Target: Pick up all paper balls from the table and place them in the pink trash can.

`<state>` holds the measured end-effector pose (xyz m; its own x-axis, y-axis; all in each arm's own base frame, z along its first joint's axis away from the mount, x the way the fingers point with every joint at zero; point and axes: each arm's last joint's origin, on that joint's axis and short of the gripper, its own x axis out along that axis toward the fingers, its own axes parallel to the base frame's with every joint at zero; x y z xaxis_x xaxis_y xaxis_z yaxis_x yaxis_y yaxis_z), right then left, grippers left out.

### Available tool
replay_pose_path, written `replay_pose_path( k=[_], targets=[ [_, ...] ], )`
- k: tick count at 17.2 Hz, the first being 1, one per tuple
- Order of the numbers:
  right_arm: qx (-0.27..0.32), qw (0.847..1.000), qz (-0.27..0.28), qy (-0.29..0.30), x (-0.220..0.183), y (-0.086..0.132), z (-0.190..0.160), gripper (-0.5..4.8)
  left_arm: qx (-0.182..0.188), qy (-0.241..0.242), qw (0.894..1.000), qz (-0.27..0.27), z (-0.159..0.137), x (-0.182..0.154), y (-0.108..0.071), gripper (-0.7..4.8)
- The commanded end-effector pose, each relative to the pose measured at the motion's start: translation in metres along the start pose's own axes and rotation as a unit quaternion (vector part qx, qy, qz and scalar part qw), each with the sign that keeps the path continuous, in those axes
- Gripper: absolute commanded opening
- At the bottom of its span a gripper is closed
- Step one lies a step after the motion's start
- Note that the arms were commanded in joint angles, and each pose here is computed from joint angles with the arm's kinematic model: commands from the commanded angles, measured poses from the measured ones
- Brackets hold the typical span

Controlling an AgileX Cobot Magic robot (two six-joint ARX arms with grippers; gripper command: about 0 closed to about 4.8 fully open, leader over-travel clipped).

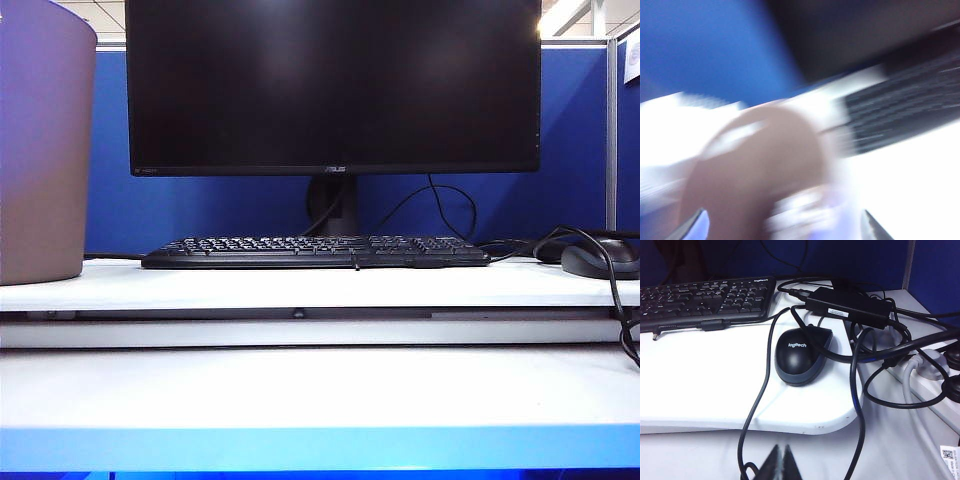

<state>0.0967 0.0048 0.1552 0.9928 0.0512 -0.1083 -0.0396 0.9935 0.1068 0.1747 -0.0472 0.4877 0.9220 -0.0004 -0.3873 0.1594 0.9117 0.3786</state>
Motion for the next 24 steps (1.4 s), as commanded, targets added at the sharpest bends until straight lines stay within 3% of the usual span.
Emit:
replay_pose_path(
  k=[1, 4, 11, 12, 14, 18, 19, 21, 22, 23, 24],
  targets=[
    [-0.002, 1.0, 0.0, -0.006, 0.0, 0.0, 0.001, -0.05, -0.044, -0.059, 0.981, -0.179, 0.006, 0.0, -0.01, 3.98],
    [-0.002, 1.0, 0.001, -0.006, 0.0, 0.0, 0.001, -0.05, -0.061, -0.047, 0.971, -0.227, 0.006, 0.009, -0.015, 3.98],
    [-0.002, 1.0, 0.0, -0.006, 0.0, 0.0, 0.001, -0.05, -0.095, -0.043, 0.911, -0.4, -0.007, 0.027, -0.036, 3.77],
    [-0.002, 1.0, 0.0, -0.006, 0.0, 0.0, 0.001, -0.05, -0.094, -0.056, 0.899, -0.423, -0.006, 0.023, -0.035, 3.31],
    [-0.002, 1.0, 0.0, -0.006, 0.0, 0.0, 0.001, -0.05, -0.089, -0.096, 0.884, -0.449, -0.003, 0.009, -0.032, 3.3],
    [-0.002, 1.0, 0.001, -0.006, 0.0, 0.0, 0.001, -0.05, -0.076, -0.168, 0.879, -0.44, -0.009, -0.044, -0.018, 3.29],
    [-0.002, 1.0, 0.001, -0.006, 0.0, 0.0, 0.001, -0.05, -0.073, -0.178, 0.879, -0.437, -0.013, -0.057, -0.015, 3.08],
    [-0.002, 1.0, 0.001, -0.006, 0.0, 0.0, 0.001, -0.05, -0.07, -0.194, 0.885, -0.418, -0.02, -0.078, -0.01, 2.09],
    [-0.002, 1.0, 0.001, -0.006, 0.0, 0.0, 0.001, -0.05, -0.073, -0.199, 0.895, -0.392, -0.028, -0.093, -0.007, 1.05],
    [-0.002, 1.0, 0.0, -0.006, 0.0, 0.0, 0.001, -0.05, -0.074, -0.196, 0.901, -0.38, -0.034, -0.101, -0.006, 0.5],
    [-0.002, 1.0, 0.0, -0.006, 0.0, 0.0, 0.001, -0.05, -0.074, -0.192, 0.904, -0.374, -0.039, -0.108, -0.005, 0.43]
  ],
)
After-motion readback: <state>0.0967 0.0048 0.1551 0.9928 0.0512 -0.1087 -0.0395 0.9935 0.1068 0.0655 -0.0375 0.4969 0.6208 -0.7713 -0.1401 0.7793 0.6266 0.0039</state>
